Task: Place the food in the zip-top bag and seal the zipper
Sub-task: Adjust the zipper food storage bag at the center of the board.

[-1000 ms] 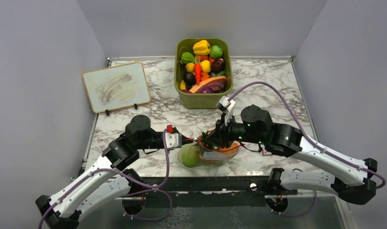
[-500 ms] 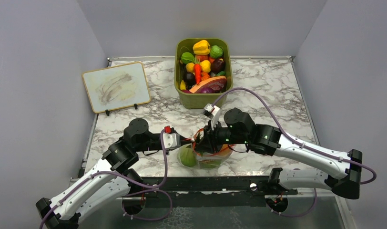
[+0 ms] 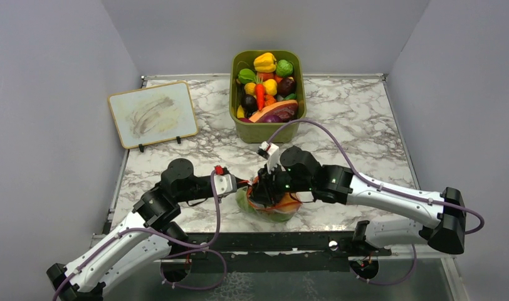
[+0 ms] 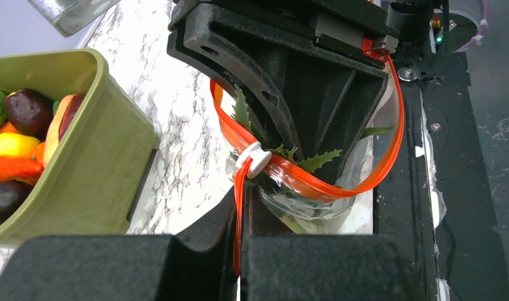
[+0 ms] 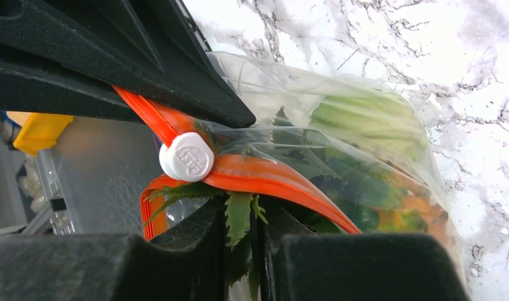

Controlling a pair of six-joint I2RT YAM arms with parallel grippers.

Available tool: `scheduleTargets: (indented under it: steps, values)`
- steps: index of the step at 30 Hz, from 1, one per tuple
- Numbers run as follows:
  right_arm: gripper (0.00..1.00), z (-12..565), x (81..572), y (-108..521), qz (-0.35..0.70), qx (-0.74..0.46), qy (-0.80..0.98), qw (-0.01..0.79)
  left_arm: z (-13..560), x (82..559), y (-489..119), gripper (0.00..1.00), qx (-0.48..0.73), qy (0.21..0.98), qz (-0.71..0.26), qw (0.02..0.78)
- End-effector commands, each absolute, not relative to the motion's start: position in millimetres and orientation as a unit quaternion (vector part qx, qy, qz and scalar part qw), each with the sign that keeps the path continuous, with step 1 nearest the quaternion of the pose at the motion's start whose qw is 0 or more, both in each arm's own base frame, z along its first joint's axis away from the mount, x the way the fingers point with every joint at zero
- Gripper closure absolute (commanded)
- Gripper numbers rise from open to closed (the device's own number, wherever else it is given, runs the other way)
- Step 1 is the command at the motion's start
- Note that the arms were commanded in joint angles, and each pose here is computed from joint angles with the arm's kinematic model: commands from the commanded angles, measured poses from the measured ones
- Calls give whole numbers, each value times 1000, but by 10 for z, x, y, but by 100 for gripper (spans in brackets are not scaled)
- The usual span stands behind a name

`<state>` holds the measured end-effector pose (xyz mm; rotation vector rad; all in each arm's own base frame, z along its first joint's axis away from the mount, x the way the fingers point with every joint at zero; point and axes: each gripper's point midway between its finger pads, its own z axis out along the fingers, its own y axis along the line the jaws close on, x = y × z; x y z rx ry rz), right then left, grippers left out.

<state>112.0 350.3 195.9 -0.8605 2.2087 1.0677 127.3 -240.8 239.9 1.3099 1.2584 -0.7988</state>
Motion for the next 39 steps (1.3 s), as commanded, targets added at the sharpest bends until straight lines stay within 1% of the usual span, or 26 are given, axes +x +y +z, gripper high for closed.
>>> scheduleTargets:
  steps: [1,5,7,9,13,16,18,22,24,29,36,37,39]
  values:
    - [84,937,1209,2825,212,-293,907,215,2951,1239,-2417,100,527,464,-346,622]
    - [84,763,1229,2775,175,-298,916,202,2964,1260,-2413,100,516,474,-350,622]
    - [84,889,1289,2779,159,-297,916,220,2931,1286,-2415,100,513,483,-348,619]
    - [83,1179,1346,2837,173,-299,905,248,2901,1290,-2415,100,513,486,-347,617]
    - [74,1954,1313,2908,244,-297,874,296,2865,1287,-2404,100,518,485,-342,615]
    - [67,2346,1245,2874,294,-286,853,323,2865,1275,-2394,100,522,482,-340,616]
    - [62,2472,1230,2817,307,-272,848,336,2865,1265,-2394,100,524,480,-340,616]
    - [50,2505,1279,2765,306,-260,844,357,2862,1239,-2410,100,529,474,-346,614]
    - [47,2520,1313,2804,309,-266,835,369,2854,1238,-2418,100,530,473,-347,612]
    - [47,2688,1424,2998,343,-260,803,412,2834,1225,-2443,100,532,472,-354,607]
    - [47,2741,1378,3369,402,-336,725,447,2791,1209,-2486,100,536,467,-365,601]
    - [49,2734,1357,3418,410,-345,716,448,2780,1214,-2490,100,536,469,-365,600]
    - [60,2679,1280,3520,424,-379,697,436,2778,1215,-2494,100,536,469,-366,599]
